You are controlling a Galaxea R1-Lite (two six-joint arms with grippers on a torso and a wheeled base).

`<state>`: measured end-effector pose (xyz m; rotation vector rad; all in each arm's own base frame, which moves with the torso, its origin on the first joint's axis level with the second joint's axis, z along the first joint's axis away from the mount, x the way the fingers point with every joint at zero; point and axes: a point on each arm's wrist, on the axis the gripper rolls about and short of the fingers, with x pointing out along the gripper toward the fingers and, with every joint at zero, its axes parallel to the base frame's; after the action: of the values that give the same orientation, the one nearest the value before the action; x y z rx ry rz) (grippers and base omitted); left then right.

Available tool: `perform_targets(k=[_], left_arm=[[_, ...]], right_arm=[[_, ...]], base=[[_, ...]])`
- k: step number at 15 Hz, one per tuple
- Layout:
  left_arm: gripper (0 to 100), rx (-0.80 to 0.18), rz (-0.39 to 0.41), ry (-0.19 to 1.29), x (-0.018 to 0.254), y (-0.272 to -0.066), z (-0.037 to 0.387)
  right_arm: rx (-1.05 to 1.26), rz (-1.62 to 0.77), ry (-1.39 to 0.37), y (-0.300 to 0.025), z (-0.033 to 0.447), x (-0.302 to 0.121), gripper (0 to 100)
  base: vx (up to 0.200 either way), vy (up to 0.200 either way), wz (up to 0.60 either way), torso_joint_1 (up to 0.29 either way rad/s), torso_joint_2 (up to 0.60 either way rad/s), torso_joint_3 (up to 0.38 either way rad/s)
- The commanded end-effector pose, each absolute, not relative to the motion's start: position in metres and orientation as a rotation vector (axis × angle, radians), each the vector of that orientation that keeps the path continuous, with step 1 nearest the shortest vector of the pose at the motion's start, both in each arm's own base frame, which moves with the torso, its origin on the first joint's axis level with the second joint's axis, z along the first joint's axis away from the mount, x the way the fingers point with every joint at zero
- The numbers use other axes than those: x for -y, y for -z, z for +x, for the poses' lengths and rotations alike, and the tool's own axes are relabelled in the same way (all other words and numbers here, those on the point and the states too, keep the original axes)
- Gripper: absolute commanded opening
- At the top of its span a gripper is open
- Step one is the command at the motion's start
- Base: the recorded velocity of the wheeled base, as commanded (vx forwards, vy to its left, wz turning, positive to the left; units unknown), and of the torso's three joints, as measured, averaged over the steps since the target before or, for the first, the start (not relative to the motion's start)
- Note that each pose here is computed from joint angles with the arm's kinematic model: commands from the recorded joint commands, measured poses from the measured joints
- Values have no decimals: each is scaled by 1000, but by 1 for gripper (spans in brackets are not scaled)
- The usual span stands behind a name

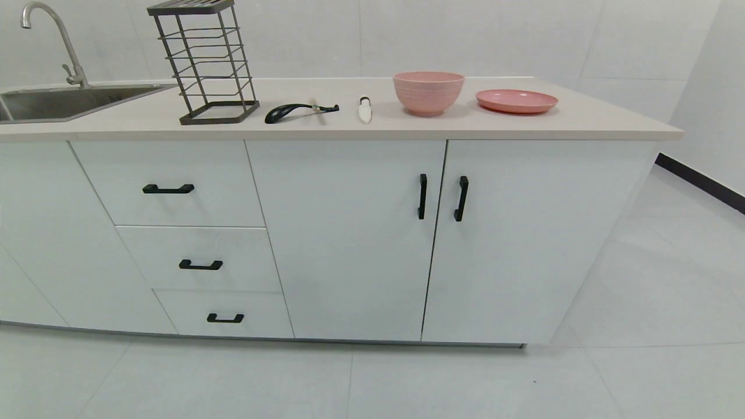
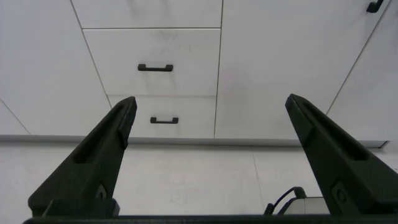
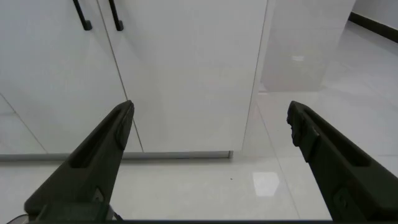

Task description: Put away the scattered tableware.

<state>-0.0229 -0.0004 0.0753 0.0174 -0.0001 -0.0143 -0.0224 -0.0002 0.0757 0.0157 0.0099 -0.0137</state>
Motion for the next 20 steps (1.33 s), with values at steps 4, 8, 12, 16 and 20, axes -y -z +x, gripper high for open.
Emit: perform_targets(k=[4,8,12,16,20], left_arm=[[100,-1,21,14,0,-75,-23],[100,-1,23,14,0,-75,-23],[100,-1,26,15,0,-75,-23],[100,-1,26,14,0,-75,-23],[100,-1,25,15,0,-75,-23]], right_arm=[[-9,-5,11,-76,-22,0,100],[64,-8,5,-83,-22,0,100],[241,-32,5,-101,-25,0,100],[297,-82,-162,-118,-32,-4,100],[149,-82,-371,-151,-44,-8,100]], base=[[0,0,0,0,0,0],[0,0,0,0,0,0],[0,0,0,0,0,0],[0,0,0,0,0,0],[0,0,0,0,0,0]])
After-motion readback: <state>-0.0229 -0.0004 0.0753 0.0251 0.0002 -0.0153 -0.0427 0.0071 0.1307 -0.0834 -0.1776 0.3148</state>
